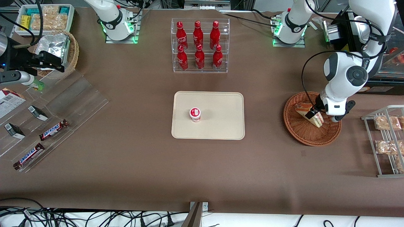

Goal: Place sandwich from basket to tray
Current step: 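Close the left gripper on the sandwich and lift it from the basket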

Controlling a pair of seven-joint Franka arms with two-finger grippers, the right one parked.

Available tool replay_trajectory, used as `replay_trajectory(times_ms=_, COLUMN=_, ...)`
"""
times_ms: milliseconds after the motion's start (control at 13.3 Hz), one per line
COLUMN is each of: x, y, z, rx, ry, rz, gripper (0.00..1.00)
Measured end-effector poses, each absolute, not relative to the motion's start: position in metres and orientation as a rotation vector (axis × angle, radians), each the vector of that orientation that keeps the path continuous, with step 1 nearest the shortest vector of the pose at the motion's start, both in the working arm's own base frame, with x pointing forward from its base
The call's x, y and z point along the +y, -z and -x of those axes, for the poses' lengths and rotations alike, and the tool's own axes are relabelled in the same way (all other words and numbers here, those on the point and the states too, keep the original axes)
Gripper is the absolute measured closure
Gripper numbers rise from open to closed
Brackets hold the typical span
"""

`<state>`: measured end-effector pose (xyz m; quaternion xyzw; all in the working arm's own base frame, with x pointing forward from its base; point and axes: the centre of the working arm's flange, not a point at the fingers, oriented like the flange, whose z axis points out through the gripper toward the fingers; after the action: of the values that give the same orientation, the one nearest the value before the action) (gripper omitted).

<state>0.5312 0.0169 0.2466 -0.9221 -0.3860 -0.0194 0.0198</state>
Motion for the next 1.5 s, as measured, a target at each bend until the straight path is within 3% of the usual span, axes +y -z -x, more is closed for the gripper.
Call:
replay_trajectory(times_ms=300, x=0.008, y=-0.241, z=-0.532, rx=-1.230, ry=0.064, rz=2.852, gripper=0.58)
replay_trajectory(times_ms=375, x=0.008, y=-0.242, z=-0.532, rx=-1.230, ry=0.065, rz=2.852, gripper=0.63)
replay_trajectory(times_ms=675, x=0.008, y=-0.259, z=-0.537, rx=-1.110, ry=0.027, rz=2.862, gripper=0.70)
replay_trajectory(times_ms=825, x=0.007, y=-0.298, z=-0.549, rx=-1.006, ry=-0.047, rz=2.860, gripper=0.72)
replay_trajectory(times_ms=1050, x=-0.017, y=-0.371, z=-0.569, rx=-0.915, ry=-0.070, rz=2.868, gripper=0.81)
replay_trajectory(times_ms=1500, x=-0.114, y=-0.432, z=-0.575, rx=-0.591, ry=-0.099, rz=2.994, gripper=0.81)
